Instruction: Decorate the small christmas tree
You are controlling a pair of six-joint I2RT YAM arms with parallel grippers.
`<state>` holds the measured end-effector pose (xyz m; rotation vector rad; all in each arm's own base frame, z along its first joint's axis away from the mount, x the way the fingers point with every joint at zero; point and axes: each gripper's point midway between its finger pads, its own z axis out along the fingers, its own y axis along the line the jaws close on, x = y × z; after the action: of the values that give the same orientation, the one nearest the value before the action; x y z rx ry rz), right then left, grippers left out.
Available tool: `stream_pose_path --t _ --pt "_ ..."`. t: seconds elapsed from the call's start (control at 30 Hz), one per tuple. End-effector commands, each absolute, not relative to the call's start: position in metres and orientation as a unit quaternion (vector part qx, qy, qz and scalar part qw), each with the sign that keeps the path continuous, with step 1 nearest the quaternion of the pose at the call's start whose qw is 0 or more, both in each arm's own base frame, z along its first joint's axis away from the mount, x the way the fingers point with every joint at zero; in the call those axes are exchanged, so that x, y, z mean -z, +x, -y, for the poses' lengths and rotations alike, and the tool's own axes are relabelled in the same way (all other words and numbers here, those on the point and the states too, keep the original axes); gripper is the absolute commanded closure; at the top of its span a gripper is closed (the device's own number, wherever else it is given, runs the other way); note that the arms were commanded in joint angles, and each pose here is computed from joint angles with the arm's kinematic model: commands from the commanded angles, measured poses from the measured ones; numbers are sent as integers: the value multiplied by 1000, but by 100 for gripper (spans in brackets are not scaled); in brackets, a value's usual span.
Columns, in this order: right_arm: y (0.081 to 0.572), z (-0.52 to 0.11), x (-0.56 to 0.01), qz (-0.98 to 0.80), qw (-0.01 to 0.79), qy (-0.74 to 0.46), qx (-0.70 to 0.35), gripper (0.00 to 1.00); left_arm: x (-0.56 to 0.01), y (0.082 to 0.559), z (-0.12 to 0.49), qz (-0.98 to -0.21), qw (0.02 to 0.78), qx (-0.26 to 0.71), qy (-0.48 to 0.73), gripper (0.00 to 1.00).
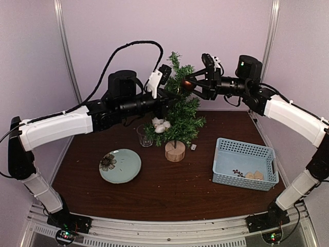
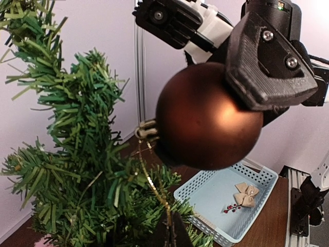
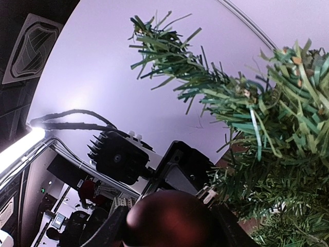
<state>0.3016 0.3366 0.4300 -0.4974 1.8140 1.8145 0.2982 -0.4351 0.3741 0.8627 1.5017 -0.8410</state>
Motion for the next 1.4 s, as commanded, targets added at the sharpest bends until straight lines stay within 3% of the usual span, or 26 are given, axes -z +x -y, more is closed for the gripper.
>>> stream_pose_path --t 0.0,1.37 --pt "291 -337 -450 -650 276 -214 -676 71 -419 291 428 -604 607 372 358 100" --pt "299 -341 -425 -679 266 -189 -658 73 -392 312 430 -663 552 367 348 100"
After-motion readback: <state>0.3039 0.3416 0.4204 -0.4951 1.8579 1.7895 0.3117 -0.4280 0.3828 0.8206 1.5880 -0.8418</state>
